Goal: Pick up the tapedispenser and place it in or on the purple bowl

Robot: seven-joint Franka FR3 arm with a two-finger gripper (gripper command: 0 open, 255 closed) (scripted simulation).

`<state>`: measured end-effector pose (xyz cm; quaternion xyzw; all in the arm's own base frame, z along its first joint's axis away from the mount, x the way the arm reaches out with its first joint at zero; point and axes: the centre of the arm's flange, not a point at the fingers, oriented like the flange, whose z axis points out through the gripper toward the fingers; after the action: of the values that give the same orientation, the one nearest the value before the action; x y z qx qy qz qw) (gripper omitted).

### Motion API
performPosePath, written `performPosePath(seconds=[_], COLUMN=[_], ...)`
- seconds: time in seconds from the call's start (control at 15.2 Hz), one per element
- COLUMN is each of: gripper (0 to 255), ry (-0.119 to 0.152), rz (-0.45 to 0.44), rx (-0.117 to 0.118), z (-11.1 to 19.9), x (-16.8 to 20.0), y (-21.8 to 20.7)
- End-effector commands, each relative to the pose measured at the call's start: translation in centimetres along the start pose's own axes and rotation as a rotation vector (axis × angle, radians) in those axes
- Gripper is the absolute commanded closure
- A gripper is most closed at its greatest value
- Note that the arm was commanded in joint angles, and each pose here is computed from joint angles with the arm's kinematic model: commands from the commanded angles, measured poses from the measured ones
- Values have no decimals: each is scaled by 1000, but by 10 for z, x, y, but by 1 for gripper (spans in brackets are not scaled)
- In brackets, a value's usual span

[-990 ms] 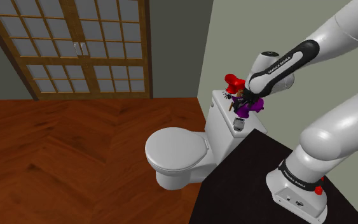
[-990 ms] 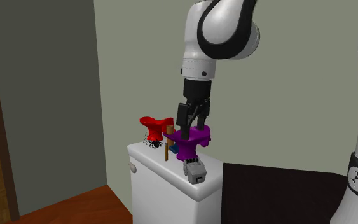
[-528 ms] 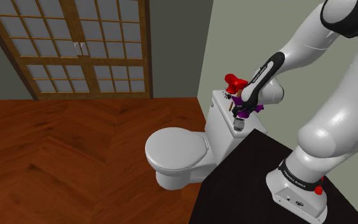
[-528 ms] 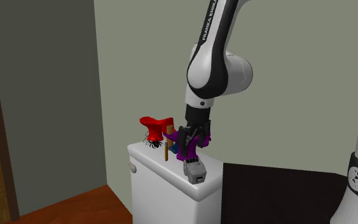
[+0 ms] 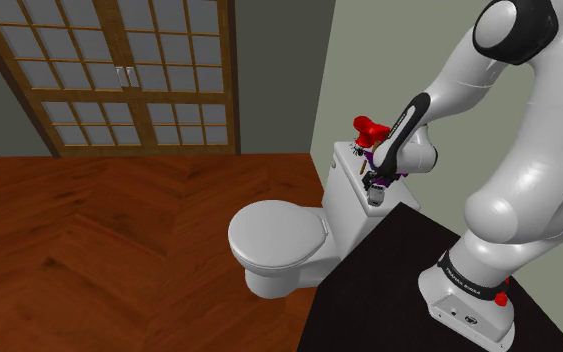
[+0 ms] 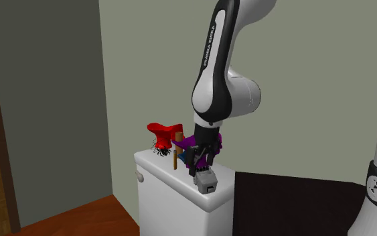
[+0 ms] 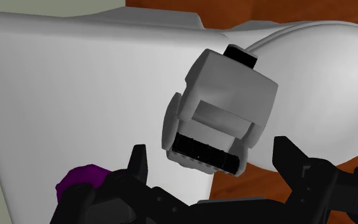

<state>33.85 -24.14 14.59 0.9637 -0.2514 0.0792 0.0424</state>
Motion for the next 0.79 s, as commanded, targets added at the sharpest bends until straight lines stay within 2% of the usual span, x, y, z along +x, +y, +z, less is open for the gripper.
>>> performPosePath(seconds=[0.0,0.46,0.53,0.73], gripper=[0,0,255,255], ry=[0,0,0,0], rz=[0,0,0,0], rx=[0,0,0,0], z=[6,6,6,6], x=[0,0,0,0], y=[0,0,0,0])
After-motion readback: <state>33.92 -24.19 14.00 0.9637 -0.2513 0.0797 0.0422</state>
